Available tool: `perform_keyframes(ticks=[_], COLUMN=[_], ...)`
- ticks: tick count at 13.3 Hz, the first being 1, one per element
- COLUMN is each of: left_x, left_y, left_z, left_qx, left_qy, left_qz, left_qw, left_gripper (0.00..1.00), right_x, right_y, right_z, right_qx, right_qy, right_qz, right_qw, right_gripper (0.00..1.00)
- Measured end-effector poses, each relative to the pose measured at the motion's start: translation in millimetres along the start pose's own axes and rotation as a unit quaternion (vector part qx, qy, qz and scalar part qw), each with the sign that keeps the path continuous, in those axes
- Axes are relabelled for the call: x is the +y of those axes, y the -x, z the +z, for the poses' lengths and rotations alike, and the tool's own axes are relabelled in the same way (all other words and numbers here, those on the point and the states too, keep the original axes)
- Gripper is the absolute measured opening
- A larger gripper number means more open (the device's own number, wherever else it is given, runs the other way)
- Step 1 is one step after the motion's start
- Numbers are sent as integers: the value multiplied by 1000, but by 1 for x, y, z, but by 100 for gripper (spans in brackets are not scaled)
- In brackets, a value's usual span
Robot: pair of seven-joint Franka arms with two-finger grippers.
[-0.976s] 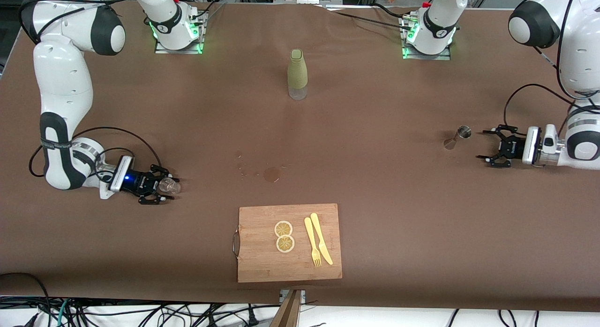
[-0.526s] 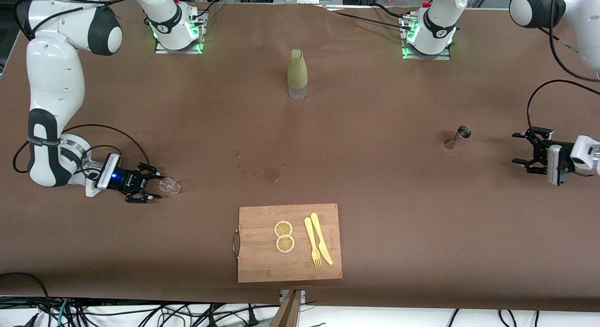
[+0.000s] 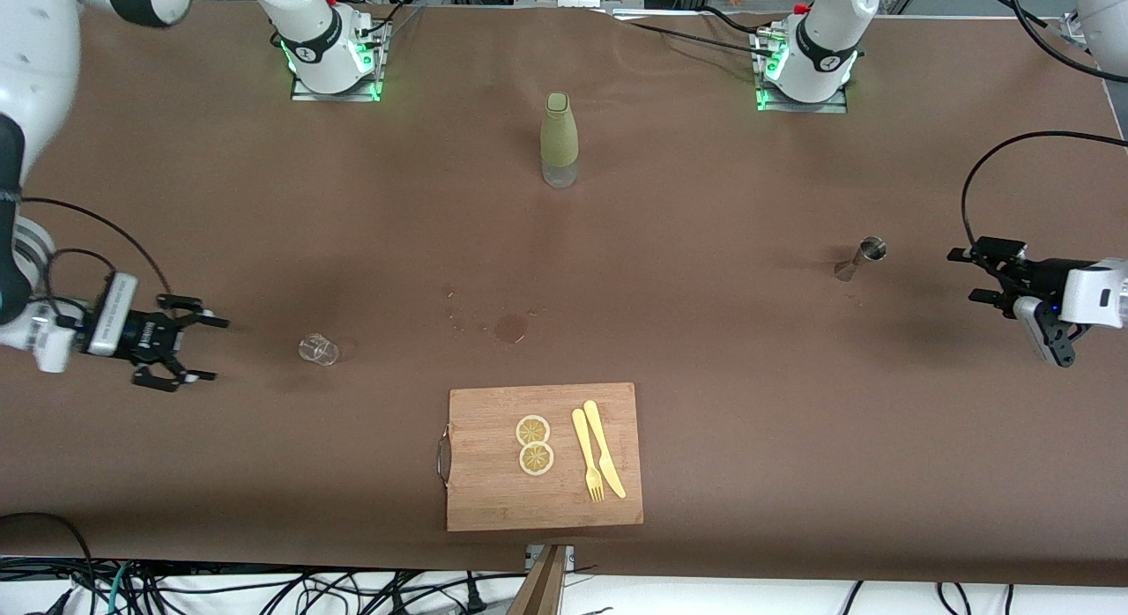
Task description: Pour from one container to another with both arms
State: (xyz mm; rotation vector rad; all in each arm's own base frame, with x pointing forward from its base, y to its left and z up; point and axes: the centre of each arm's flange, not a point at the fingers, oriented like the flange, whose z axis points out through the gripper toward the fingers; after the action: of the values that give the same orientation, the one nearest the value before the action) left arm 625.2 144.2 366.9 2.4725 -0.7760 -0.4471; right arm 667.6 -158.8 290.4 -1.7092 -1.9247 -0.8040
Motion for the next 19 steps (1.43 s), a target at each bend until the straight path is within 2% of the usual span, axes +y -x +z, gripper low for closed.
perform_keyframes(ticks=[1,3,5,6,8,10,11,13,14,17,19], left_x=[25,80,133,158,197,214,218,224,230,268,296], left_y=[-12,-34,-47,-51,-51,-40,-34,-20,-14,-21,-34], left_z=[-7,-23,-39,-47,-63,-82,-94,-117,-126,-132,-128], left_qx=[-7,-10,-16,-19,-11,10,23,47,56,87,96], left_qy=[-8,-29,-72,-97,-127,-142,-150,-167,-177,-186,-188], left_qz=[-28,-81,-112,-109,-96,-91,-93,-106,-127,-209,-241], left_qw=[1000,996,991,989,987,986,984,979,974,956,947], left_gripper=[100,100,100,100,100,100,100,100,100,100,100], right_x=[4,7,0,-3,-5,-6,-9,-18,-20,-19,-20], right_y=[-22,-55,-79,-94,-131,-166,-177,-186,-190,-199,-195], right_z=[-18,-46,-67,-75,-89,-96,-95,-86,-81,-75,-71], right_qx=[-30,-62,-98,-125,-187,-230,-245,-277,-288,-294,-294], right_qy=[7,34,40,36,33,47,56,67,72,86,91], right_qz=[-2,8,48,74,135,203,243,324,345,376,389], right_qw=[1000,997,993,989,973,950,937,902,890,875,868], right_gripper=[100,100,100,100,100,100,100,100,100,100,100])
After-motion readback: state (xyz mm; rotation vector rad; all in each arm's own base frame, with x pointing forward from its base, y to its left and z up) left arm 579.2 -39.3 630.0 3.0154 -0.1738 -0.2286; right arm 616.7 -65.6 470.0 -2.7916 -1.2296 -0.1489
